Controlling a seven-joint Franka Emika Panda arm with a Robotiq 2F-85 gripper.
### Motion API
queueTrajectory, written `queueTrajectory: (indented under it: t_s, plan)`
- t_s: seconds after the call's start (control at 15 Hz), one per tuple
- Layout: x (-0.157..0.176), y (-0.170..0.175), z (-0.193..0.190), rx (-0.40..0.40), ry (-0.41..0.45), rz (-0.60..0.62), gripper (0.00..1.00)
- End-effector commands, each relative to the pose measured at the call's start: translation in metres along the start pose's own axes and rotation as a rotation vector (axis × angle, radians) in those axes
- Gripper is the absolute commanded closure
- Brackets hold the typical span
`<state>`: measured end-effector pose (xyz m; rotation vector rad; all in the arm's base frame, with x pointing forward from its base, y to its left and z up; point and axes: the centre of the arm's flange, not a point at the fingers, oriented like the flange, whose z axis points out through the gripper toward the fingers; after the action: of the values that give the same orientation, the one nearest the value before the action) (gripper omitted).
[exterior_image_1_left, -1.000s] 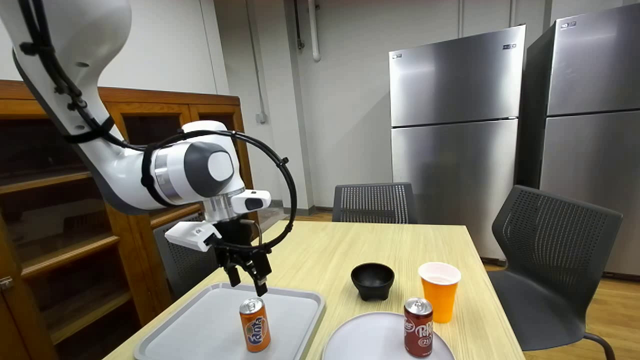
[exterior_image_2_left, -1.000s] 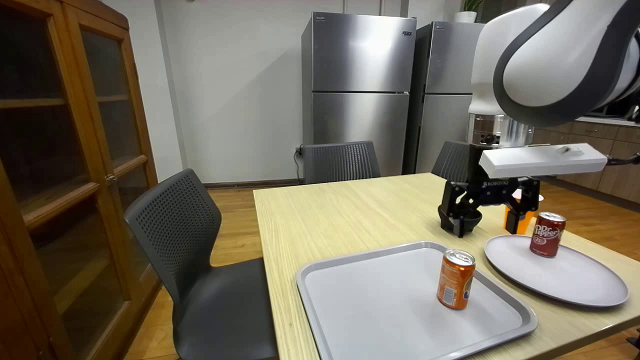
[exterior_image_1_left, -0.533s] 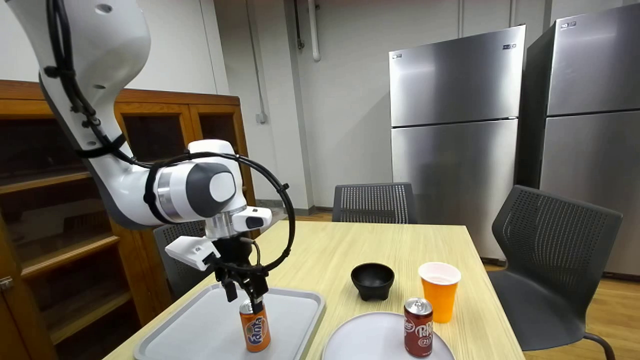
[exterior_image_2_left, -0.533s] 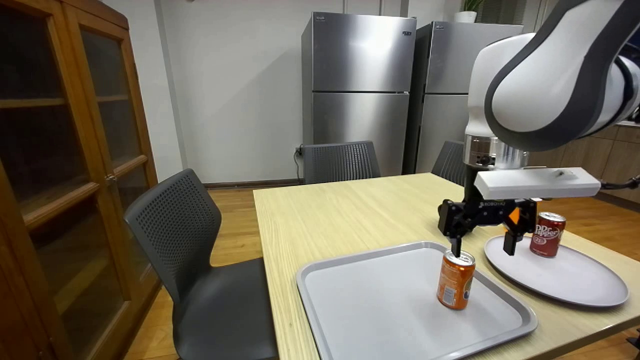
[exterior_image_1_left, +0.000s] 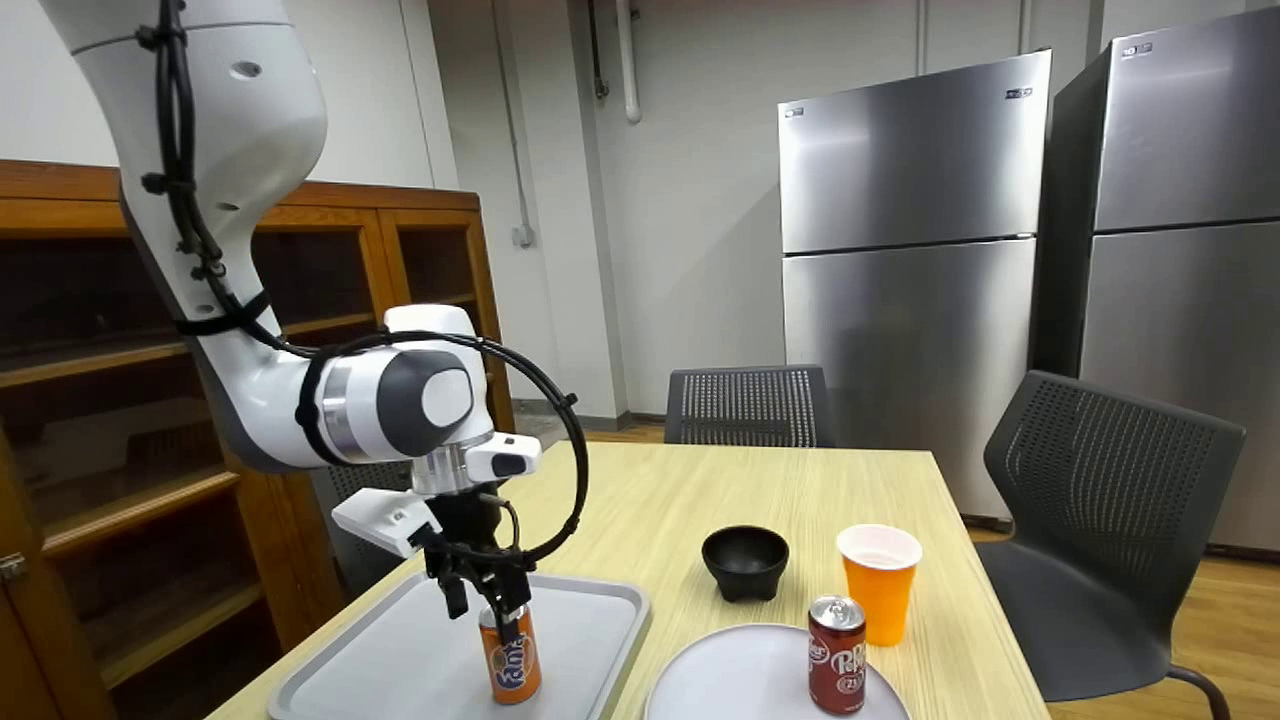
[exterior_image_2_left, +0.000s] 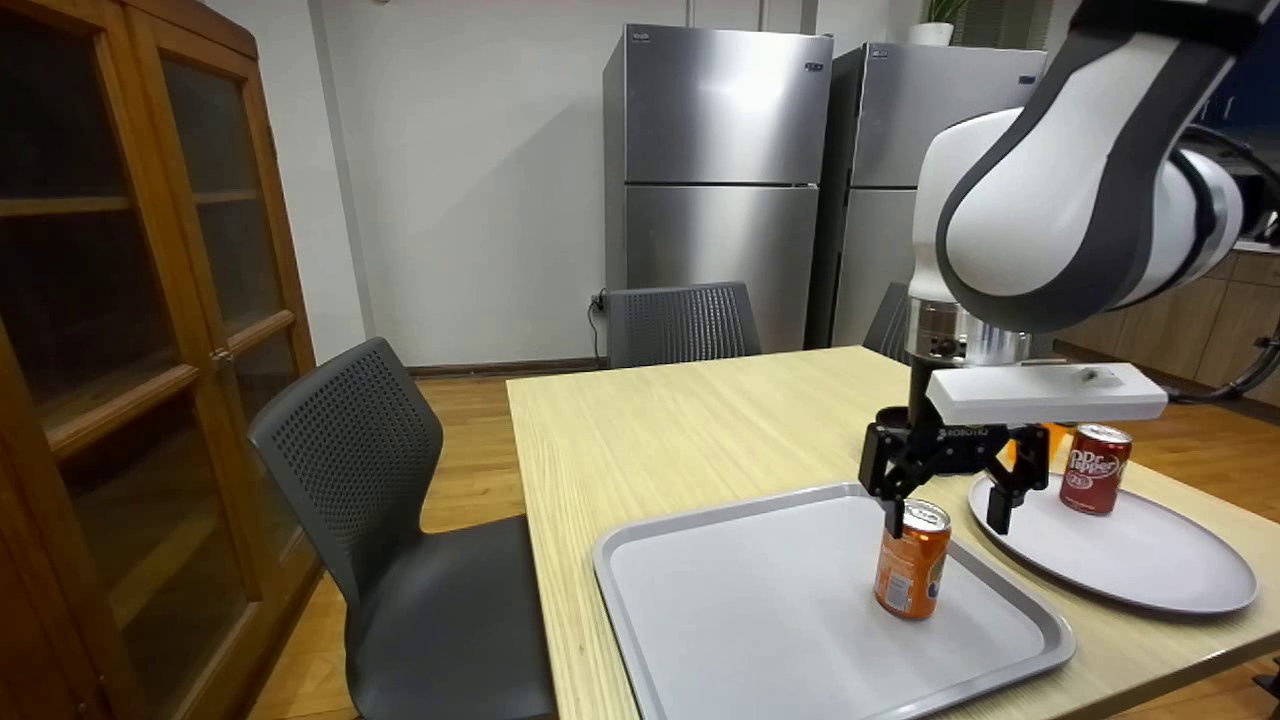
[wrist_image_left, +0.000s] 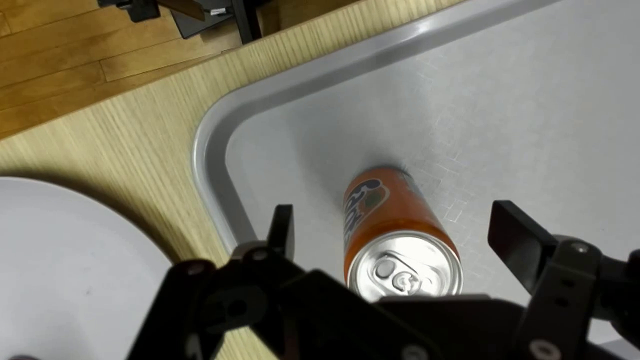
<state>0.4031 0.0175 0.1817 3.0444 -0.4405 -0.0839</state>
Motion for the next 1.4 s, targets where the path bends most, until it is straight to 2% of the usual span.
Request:
queueTrajectory:
  t_s: [0.0, 0.8, 0.87, 0.93, 1.2, 1.33]
  plan:
    - [0.017, -0.007, 0.008, 0.011, -0.006, -0.013, 0.00]
    - [0.035, -0.017, 0.014, 0.040, -0.033, -0.036, 0.00]
    - [0.036, -0.017, 0.015, 0.042, -0.035, -0.036, 0.25]
    - [0.037, -0.017, 0.015, 0.045, -0.037, -0.037, 0.26]
    - [0.038, -0.017, 0.016, 0.048, -0.040, -0.041, 0.58]
    - [0.039, -0.017, 0.015, 0.049, -0.039, -0.041, 0.62]
